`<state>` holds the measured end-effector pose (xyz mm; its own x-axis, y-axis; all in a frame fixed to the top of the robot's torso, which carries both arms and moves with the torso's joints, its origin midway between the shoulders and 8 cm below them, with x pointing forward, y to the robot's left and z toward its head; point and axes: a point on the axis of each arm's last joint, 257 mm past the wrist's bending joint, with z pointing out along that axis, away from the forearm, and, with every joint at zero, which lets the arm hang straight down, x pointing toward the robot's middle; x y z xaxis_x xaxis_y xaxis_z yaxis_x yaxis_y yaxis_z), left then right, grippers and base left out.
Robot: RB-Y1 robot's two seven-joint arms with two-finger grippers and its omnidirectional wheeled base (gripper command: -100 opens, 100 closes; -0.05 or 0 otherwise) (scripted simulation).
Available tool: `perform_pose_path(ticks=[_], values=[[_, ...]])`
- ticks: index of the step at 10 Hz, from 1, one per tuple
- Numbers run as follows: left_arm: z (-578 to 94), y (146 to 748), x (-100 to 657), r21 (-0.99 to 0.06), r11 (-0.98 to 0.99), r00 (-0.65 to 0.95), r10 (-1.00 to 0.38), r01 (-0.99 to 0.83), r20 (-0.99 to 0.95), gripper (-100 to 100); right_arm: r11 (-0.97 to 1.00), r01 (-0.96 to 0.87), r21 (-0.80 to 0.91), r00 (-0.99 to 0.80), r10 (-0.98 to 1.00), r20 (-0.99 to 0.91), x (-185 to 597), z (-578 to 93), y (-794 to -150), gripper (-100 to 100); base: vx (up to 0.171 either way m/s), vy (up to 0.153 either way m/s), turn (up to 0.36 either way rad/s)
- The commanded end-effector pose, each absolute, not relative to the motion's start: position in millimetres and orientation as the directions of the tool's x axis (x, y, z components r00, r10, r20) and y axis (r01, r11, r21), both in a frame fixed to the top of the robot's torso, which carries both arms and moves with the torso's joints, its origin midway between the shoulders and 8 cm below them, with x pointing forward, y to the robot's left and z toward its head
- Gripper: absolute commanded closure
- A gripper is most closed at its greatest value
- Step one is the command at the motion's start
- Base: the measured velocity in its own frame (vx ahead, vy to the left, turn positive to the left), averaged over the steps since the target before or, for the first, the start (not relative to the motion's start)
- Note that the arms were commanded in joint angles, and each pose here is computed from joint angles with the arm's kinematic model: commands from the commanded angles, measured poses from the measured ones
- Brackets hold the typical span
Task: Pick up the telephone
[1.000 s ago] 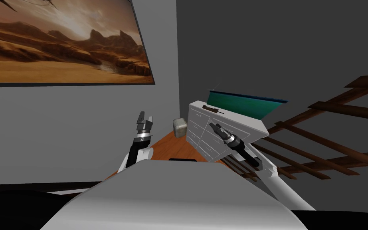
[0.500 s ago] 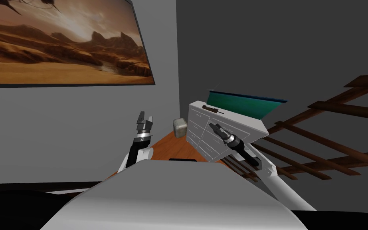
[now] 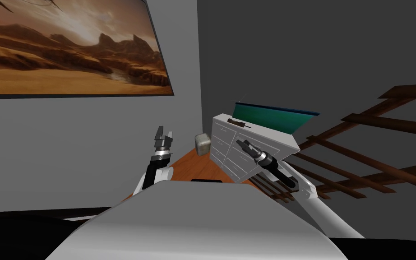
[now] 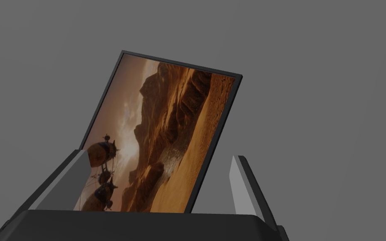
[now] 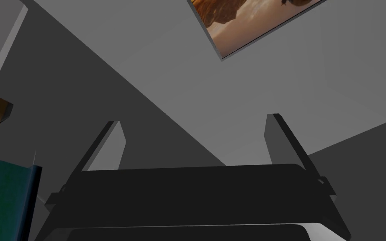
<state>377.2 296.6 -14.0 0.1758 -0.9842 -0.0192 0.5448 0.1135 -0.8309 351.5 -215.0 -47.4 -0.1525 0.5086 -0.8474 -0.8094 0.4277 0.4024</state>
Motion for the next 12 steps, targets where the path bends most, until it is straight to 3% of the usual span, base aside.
perform_pose_path(ticks=[1,3,12], values=[[-14.0,296.6,377.2,-0.831,0.113,0.176,-0.984,0.545,-0.019,0,0.438,-0.814,0.381,-0.163,0.458,-0.874,350.6,-50.6,-217.1,-100,-0.019,-0.022,-0.065],[-14.0,296.6,377.2,-0.831,0.113,0.176,-0.984,0.545,-0.019,0,0.451,-0.823,0.346,-0.177,0.375,-0.91,349.3,-56.2,-220.8,-100,-0.013,-0.016,-0.047],[-14.0,296.6,377.2,-0.831,0.113,0.176,-0.984,0.545,-0.019,0,0.452,-0.823,0.345,-0.177,0.372,-0.911,349.3,-56.3,-220.9,-100,-0.002,-0.002,-0.007]])
